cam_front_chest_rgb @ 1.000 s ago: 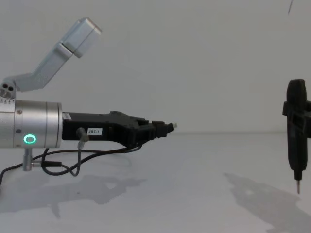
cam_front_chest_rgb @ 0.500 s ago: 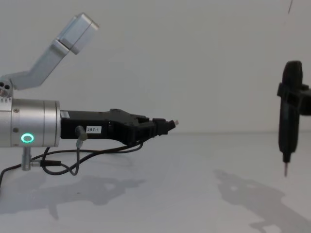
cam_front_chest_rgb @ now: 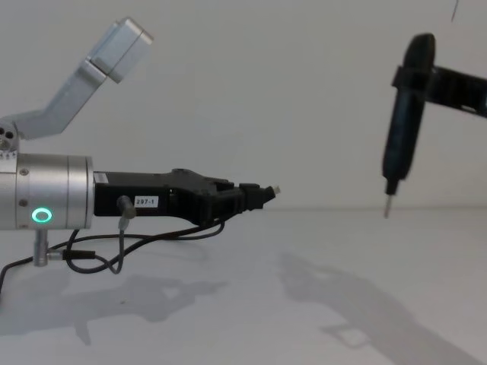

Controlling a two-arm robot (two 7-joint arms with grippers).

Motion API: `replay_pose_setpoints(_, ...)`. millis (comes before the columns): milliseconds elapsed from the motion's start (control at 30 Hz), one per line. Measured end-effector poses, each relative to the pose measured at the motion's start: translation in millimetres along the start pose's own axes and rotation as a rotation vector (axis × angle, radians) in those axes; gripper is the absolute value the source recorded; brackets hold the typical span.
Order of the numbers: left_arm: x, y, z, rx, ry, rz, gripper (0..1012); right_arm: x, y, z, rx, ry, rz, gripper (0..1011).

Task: Pick up the data cable with the one hand.

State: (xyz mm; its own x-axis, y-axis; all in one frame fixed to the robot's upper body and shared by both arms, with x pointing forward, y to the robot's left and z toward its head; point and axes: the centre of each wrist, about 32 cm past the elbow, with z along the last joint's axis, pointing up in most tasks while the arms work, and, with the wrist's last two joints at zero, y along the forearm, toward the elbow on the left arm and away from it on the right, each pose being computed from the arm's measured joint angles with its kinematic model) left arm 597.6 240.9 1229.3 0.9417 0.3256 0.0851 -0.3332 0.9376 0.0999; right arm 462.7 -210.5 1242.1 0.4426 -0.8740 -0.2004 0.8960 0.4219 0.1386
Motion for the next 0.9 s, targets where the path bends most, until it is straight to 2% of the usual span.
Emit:
replay_pose_setpoints(100,-0.1,0.0,0.1,-0.001,0.000,-0.001,72,-3.9,8.0,4.6,0.007,0.022,0.025,279)
replay_pose_setpoints(433,-0.3,0.3,-0.1,-0.001,0.000,-0.001,72,-8.4,23.8,7.1,0.017,0.050,0.076,279)
replay_pose_setpoints(900,-0.5,0.2,0.0,-0.002,0.000,-0.001,72,-15.7,39.8,1.9,0.025,0.085,0.131,279)
